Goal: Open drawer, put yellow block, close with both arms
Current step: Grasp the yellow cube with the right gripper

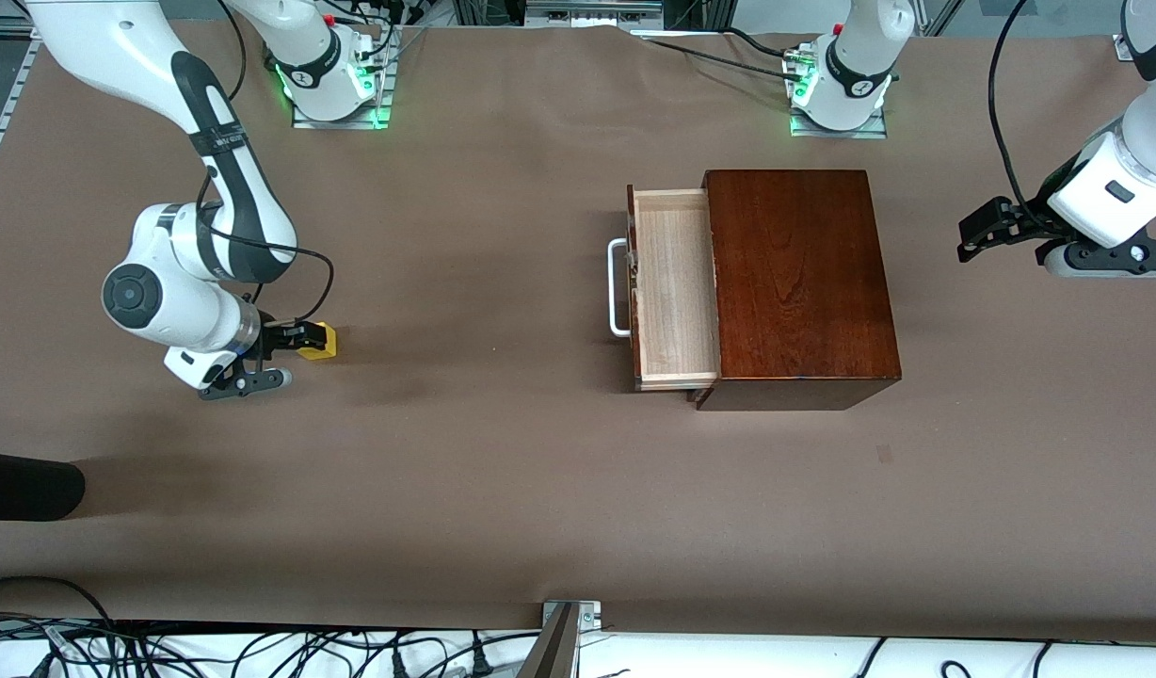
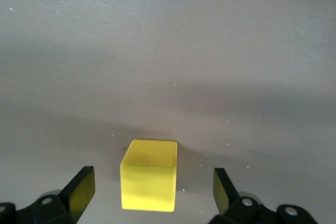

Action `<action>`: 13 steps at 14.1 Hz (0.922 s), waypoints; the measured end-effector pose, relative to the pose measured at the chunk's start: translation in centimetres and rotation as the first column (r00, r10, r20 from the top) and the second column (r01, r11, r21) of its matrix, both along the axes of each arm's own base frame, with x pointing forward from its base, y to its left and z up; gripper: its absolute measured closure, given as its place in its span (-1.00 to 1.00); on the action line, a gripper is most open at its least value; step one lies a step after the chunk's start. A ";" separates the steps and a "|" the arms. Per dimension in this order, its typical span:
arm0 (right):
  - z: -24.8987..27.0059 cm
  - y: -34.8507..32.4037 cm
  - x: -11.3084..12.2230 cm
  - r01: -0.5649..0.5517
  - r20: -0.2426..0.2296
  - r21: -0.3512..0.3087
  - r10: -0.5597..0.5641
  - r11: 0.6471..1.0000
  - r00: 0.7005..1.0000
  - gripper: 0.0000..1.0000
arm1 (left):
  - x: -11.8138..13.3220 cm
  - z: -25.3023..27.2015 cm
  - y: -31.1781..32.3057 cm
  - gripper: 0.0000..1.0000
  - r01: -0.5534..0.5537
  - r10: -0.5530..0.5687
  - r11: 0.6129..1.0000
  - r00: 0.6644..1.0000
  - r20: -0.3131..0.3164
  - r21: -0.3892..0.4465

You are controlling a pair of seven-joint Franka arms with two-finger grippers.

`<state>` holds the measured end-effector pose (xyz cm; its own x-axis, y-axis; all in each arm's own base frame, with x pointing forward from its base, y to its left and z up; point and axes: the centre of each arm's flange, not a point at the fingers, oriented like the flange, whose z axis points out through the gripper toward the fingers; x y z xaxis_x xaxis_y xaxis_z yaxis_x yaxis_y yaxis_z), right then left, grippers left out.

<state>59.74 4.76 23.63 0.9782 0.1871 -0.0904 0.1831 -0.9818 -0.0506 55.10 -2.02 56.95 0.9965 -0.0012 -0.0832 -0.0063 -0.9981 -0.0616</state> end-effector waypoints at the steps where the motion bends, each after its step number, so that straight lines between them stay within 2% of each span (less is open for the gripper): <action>1: -0.6 -0.1 -0.4 0.005 0.007 0.001 -0.005 1.000 1.000 -1.00 | 0.0 0.0 0.0 -1.00 0.000 0.000 1.000 1.000 0.000 0.000; 4: -2.4 -0.3 -1.9 0.017 0.027 0.002 -0.017 1.000 0.999 -1.00 | 0.0 0.0 0.0 -1.00 0.000 0.000 1.000 1.000 -0.001 0.000; 7: -3.5 -0.5 -2.9 0.026 0.024 0.004 -0.026 1.000 0.999 -0.96 | 0.0 0.0 0.0 -1.00 0.000 0.000 1.000 1.000 -0.001 0.000; 9: -3.6 -0.5 -3.0 0.030 0.022 0.006 -0.030 1.000 0.999 -0.53 | 0.0 0.0 0.0 -1.00 0.000 0.000 1.000 1.000 -0.001 0.000; 10: -3.6 -0.5 -3.0 0.030 0.022 0.006 -0.030 1.000 0.999 -0.53 | 0.0 -0.1 0.0 -1.00 0.000 0.000 1.000 1.000 -0.002 0.000; 13: -3.5 -0.5 -2.9 0.031 0.025 0.007 -0.031 0.999 0.999 -0.11 | 0.0 -0.1 0.0 -1.00 0.000 0.000 1.000 1.000 -0.003 0.000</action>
<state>56.83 4.25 20.16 0.9855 0.1569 -0.0647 0.1537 -0.9867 -0.0527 55.08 -2.01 56.88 0.9963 -0.0009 -0.0859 -0.0062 -0.9981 -0.0617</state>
